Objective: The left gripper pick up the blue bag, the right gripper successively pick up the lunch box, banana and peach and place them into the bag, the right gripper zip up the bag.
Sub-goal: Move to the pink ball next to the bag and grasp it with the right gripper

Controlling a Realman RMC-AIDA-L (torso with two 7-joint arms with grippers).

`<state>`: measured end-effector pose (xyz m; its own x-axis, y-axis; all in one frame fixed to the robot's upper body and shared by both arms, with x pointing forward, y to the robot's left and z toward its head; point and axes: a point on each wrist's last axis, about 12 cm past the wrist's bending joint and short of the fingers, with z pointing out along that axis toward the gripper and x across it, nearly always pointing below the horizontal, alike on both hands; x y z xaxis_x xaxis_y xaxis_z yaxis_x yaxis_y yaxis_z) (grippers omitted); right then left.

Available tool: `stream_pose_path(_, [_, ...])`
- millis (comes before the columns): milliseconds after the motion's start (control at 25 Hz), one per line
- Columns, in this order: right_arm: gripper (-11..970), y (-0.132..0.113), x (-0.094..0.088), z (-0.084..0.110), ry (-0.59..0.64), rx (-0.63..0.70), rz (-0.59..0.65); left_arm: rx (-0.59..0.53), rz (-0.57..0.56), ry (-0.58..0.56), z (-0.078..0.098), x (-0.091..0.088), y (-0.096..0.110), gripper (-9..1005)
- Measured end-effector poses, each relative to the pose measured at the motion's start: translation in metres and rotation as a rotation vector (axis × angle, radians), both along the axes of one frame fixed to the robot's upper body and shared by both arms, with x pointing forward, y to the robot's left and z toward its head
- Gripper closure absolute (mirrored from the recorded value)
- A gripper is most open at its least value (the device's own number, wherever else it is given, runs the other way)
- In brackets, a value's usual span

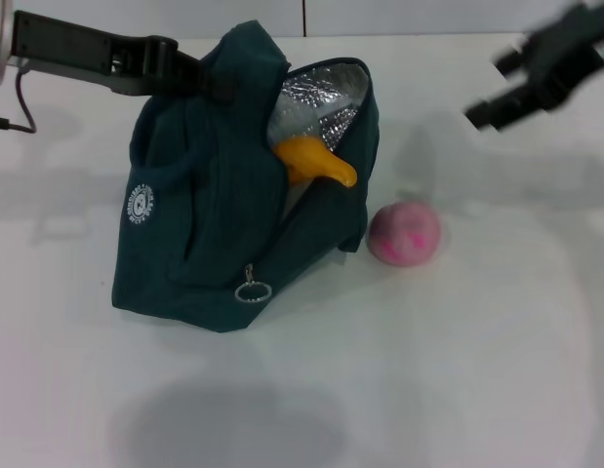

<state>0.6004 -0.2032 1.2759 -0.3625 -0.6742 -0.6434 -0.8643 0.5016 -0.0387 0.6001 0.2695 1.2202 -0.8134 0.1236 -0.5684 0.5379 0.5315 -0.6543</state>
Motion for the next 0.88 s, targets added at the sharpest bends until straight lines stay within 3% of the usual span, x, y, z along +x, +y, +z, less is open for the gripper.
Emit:
stream_pose_path(120, [235,-0.017,0.003,-0.027,0.096,0.035,-0.074,0.0,0.0,0.001,0.0,0.0,0.0,942])
stream_pose_path(160, [236,-0.017,0.003,-0.027,0.096,0.035,-0.074,0.0,0.0,0.001,0.0,0.0,0.0,942])
stream_pose_path(240, [237,-0.02,0.007,-0.051,0.176,0.057,-0.106,0.0,-0.002,0.002,0.0,0.0,-0.001,942])
stream_pose_path(520, [234,0.002,0.022,-0.072,0.265,0.087,-0.096,0.001,-0.012,-0.002,0.001,0.001,-0.005,941])
stream_pose_path(880, [228,0.042,0.034,-0.089,0.289,0.021,-0.04,0.003,-0.015,-0.002,0.001,0.001,-0.006,940])
